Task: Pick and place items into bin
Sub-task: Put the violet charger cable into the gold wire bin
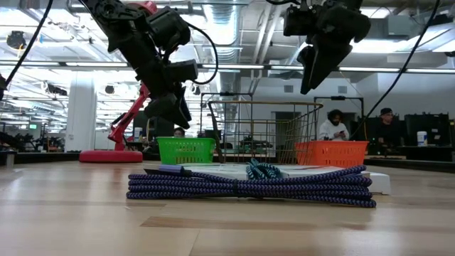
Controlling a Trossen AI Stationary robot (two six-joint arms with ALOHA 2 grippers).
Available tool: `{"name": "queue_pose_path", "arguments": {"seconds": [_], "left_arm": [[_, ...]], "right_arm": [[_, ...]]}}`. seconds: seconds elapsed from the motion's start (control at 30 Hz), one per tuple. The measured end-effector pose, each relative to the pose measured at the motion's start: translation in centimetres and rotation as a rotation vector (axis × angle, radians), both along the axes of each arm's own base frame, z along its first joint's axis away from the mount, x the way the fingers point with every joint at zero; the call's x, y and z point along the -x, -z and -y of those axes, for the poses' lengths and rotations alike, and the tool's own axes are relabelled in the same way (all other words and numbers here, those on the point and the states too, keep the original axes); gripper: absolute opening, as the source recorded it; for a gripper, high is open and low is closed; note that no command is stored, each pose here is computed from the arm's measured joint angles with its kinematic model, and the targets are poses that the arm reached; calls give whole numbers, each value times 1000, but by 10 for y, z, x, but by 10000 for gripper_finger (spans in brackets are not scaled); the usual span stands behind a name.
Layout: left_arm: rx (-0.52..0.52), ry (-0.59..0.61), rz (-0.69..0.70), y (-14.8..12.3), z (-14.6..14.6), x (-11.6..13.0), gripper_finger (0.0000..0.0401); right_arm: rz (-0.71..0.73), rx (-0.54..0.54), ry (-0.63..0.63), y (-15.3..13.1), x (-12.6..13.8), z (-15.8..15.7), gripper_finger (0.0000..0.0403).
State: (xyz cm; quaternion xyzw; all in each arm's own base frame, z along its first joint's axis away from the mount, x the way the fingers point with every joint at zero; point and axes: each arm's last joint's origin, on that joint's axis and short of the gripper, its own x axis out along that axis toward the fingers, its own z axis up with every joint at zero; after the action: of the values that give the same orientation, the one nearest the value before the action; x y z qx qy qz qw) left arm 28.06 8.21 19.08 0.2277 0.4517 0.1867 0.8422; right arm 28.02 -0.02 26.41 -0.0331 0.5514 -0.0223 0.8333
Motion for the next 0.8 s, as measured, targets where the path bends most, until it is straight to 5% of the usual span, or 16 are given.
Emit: {"name": "queue_pose_path", "arguments": {"seconds": [0.47,0.8], "left_arm": [[173,87,-33,7,35,-1,186],[363,361,229,-36,66,3,186]], "right_arm": [[75,-34,-115,-3,-2,-48,276],[180,-98,-129,-2,-5,-78,276]]}}
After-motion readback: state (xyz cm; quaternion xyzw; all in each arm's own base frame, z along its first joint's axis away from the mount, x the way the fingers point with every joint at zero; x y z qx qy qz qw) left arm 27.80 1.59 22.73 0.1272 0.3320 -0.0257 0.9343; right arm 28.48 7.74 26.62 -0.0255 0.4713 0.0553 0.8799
